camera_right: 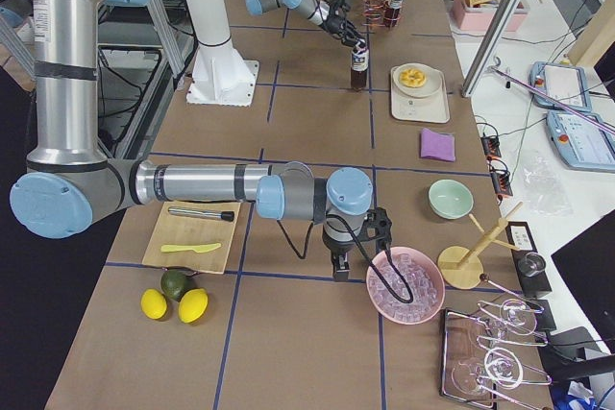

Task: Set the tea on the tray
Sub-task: 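Carry the held tea bottle with the left gripper toward the white tray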

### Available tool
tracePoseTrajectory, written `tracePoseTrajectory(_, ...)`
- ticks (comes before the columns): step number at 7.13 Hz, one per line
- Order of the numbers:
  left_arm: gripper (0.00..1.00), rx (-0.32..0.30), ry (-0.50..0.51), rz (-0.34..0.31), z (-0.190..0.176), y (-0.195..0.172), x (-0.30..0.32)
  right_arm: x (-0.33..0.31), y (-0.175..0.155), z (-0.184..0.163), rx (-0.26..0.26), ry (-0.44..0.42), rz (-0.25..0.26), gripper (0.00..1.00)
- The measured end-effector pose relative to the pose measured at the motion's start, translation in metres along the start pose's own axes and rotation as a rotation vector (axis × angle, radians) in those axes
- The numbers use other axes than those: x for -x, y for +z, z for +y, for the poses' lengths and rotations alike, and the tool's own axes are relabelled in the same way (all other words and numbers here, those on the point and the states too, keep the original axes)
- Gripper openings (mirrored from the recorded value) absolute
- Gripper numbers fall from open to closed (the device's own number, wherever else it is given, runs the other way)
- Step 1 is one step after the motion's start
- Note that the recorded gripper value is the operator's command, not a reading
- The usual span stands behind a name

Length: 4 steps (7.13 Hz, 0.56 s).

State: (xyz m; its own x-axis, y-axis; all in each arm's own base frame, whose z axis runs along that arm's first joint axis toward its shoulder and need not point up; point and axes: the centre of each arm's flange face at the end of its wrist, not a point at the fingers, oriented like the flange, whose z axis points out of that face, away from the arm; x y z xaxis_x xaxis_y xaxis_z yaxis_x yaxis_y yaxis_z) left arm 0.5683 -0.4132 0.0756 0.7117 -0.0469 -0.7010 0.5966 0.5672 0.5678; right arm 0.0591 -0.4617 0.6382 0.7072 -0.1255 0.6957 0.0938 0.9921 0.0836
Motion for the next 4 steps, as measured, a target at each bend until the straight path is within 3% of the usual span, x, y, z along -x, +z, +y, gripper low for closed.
tracePoseTrajectory(4, 0.56, 0.008, 0.003, 0.007, 0.0070, -0.0018, -0.0007, 0.0005, -0.0006, -0.0006, -0.001, -0.001, 0.001, 1.00)
